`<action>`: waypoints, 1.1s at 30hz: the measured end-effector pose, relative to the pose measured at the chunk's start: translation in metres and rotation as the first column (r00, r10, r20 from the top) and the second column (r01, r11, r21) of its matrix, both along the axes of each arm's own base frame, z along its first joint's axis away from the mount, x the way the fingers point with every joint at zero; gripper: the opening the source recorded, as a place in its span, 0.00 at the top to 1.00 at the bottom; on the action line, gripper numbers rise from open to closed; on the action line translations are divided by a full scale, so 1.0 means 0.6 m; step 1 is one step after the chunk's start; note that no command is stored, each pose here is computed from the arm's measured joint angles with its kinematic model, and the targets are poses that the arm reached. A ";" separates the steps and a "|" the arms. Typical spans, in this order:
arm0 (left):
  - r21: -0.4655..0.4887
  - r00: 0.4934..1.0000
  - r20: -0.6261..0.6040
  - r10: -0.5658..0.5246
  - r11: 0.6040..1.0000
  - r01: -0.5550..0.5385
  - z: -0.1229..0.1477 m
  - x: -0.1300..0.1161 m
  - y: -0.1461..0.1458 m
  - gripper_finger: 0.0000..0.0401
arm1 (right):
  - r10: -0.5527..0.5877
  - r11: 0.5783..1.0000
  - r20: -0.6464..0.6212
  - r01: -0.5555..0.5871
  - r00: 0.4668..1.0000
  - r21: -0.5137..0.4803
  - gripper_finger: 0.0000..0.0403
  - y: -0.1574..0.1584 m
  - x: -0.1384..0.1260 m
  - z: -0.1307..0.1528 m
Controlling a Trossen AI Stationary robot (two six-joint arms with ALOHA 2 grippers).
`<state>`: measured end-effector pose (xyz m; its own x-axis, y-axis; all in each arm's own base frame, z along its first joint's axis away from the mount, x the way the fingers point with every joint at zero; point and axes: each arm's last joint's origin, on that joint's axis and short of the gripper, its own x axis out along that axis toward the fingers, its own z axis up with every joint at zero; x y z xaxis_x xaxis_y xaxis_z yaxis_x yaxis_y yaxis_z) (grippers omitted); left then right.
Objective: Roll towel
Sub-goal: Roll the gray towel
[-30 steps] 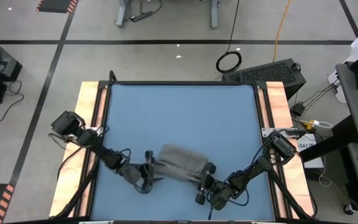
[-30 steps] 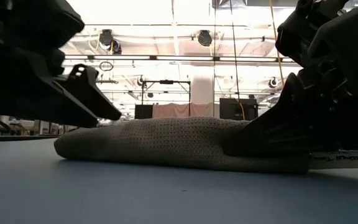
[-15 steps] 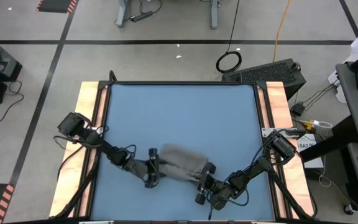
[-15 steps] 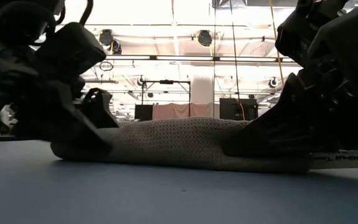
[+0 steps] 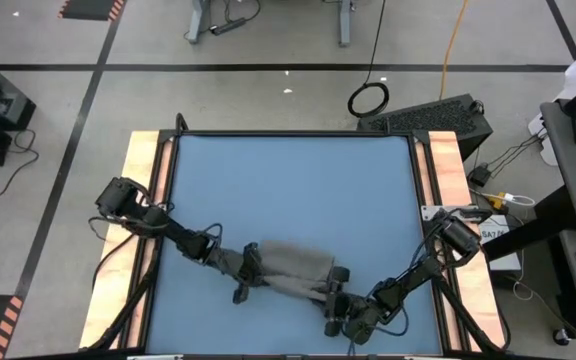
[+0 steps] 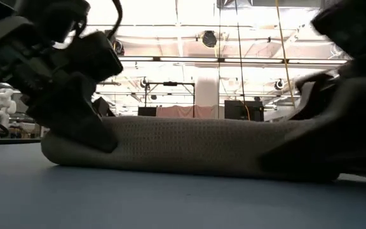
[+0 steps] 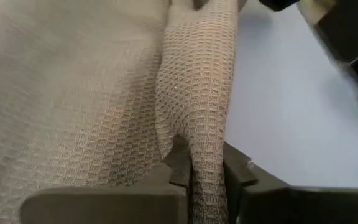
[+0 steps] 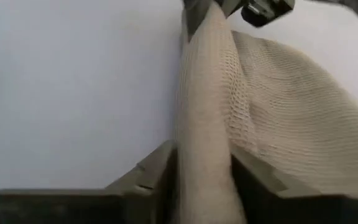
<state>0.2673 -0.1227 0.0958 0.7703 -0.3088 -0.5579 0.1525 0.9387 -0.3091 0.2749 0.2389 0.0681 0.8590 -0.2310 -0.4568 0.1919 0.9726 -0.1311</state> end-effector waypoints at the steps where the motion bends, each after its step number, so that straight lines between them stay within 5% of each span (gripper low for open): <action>1: -0.041 1.000 -0.017 0.004 0.999 -0.005 0.000 0.001 0.003 0.92 | 0.019 0.999 -0.005 -0.019 1.000 -0.034 0.67 0.002 -0.004 0.006; 10: -0.227 0.986 -0.144 0.084 0.967 -0.115 -0.003 0.010 0.031 0.91 | 0.205 0.949 0.005 -0.197 0.979 -0.245 0.37 0.043 -0.038 0.053; 20: -0.262 0.984 -0.156 0.085 0.957 -0.124 -0.002 0.013 0.036 0.88 | 0.179 0.921 0.057 -0.147 0.982 -0.361 0.35 0.033 -0.009 0.042; 33: -0.263 0.983 -0.159 0.086 0.957 -0.126 0.000 0.016 0.035 0.88 | 0.086 0.985 0.001 -0.085 0.996 -0.153 0.38 -0.011 0.020 0.024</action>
